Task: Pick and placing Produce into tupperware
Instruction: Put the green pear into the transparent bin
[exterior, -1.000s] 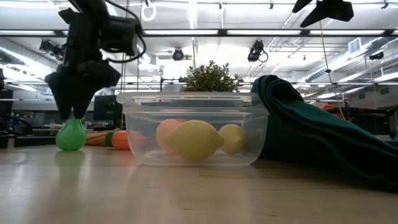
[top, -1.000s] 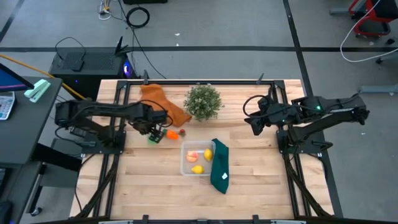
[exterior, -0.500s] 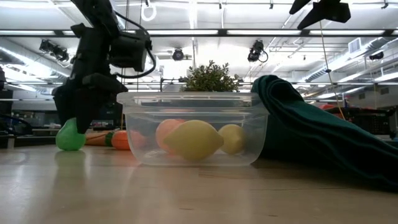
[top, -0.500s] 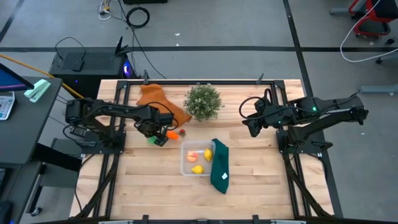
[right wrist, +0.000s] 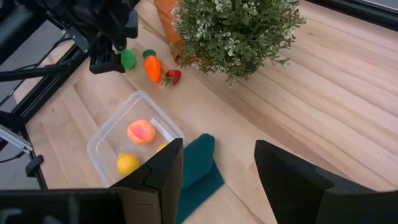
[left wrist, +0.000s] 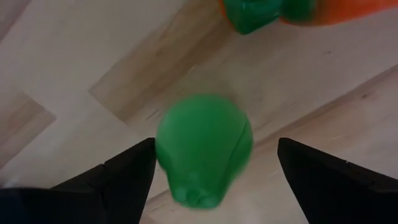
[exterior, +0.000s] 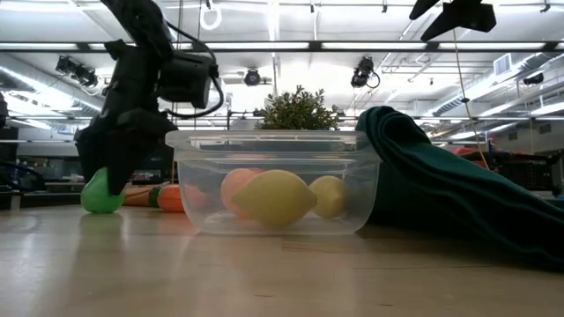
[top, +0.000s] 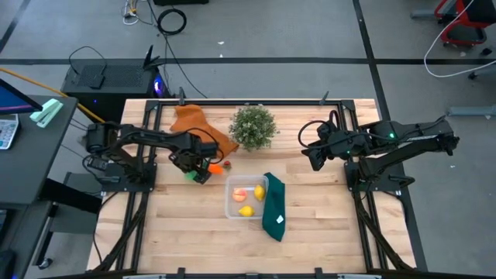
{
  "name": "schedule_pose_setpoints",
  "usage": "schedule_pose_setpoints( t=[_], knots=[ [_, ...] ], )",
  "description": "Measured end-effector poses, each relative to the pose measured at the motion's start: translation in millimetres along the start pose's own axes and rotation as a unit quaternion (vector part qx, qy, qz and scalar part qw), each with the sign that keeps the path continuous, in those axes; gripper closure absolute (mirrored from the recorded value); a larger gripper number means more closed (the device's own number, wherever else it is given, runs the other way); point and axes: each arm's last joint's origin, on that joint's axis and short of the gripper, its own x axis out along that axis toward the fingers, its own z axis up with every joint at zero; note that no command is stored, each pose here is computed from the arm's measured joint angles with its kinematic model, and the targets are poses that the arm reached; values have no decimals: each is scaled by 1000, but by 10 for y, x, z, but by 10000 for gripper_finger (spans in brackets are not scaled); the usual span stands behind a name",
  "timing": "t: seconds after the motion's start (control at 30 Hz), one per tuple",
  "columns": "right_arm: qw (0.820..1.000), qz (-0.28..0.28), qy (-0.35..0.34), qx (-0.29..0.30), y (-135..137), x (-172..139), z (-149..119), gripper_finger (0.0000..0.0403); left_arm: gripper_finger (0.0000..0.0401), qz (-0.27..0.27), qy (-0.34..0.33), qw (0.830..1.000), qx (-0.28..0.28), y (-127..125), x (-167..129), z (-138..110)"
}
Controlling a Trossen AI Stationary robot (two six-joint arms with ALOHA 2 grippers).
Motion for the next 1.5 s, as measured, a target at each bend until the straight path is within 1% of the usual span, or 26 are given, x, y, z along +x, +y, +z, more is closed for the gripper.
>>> schedule_pose_setpoints(
  t=[0.2,0.37,0.63,1.1,1.2,1.37,1.5],
  knots=[
    [1000,0,0,0,1,0,1,238,65,15,15,999,28,-81,125,-13],
    [1000,0,0,0,1,0,1,238,81,13,10,999,38,-132,164,-20],
    [1000,0,-1,0,0,0,1,238,113,4,-7,999,35,-158,164,6],
    [1000,0,-1,0,0,0,1,238,178,3,-8,999,38,-161,164,8],
    [1000,0,-1,0,0,0,0,238,181,0,-6,999,39,-162,164,7],
    [1000,0,-1,0,0,0,0,238,172,-17,9,999,51,-178,144,1],
    [1000,0,-1,-3,0,0,1,238,173,-33,11,997,71,-251,22,37]
  ],
)
